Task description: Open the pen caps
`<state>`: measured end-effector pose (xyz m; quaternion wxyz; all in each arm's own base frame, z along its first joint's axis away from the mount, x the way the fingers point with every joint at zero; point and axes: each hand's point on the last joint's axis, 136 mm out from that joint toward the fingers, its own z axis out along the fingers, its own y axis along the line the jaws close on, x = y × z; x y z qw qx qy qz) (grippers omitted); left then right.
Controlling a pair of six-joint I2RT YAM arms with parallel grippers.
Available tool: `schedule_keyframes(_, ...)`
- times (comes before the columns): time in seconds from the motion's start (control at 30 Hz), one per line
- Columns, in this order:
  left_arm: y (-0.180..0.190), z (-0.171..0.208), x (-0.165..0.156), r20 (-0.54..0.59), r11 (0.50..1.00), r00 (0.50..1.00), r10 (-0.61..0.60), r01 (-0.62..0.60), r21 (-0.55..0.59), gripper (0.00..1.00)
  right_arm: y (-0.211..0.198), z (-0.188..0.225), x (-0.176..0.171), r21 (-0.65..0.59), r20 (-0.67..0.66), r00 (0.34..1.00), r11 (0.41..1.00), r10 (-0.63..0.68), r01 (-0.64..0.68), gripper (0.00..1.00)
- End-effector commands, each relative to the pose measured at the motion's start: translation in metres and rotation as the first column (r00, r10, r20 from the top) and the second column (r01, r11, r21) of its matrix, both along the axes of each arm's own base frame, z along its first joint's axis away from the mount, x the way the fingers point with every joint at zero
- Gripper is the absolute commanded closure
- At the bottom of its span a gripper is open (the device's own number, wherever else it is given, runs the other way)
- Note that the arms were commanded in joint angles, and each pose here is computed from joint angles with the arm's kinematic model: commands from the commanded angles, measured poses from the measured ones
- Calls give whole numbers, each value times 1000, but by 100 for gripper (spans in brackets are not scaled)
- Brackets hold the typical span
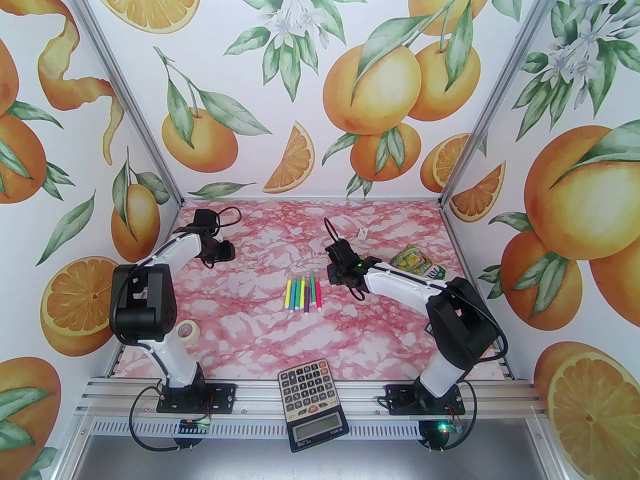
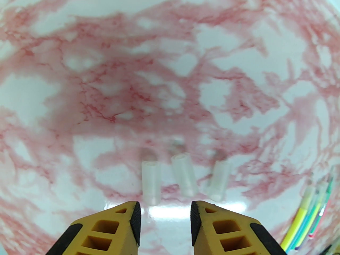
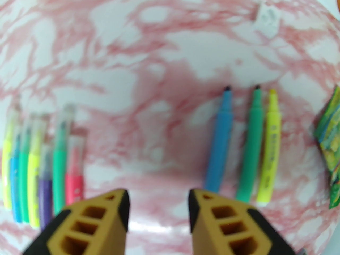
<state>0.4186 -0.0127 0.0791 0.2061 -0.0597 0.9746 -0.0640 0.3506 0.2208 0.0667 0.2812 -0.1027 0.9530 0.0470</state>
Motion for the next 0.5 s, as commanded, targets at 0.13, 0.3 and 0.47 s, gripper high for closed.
schedule_keyframes(0.13,-38,40,-5,130,987,988,-85,101,-127,50,36,-9,-27,133,-55,992,986,113,-104,56)
schedule_keyframes(0.3,-70,53,-15,204,969,967,-150,185,-161,45,43,-19,-34,156,-88,987,981,131,-117,56)
schedule_keyframes(0.47,-97,63,-24,265,948,943,-202,256,-187,45,47,-26,-37,166,-108,983,978,146,-127,57)
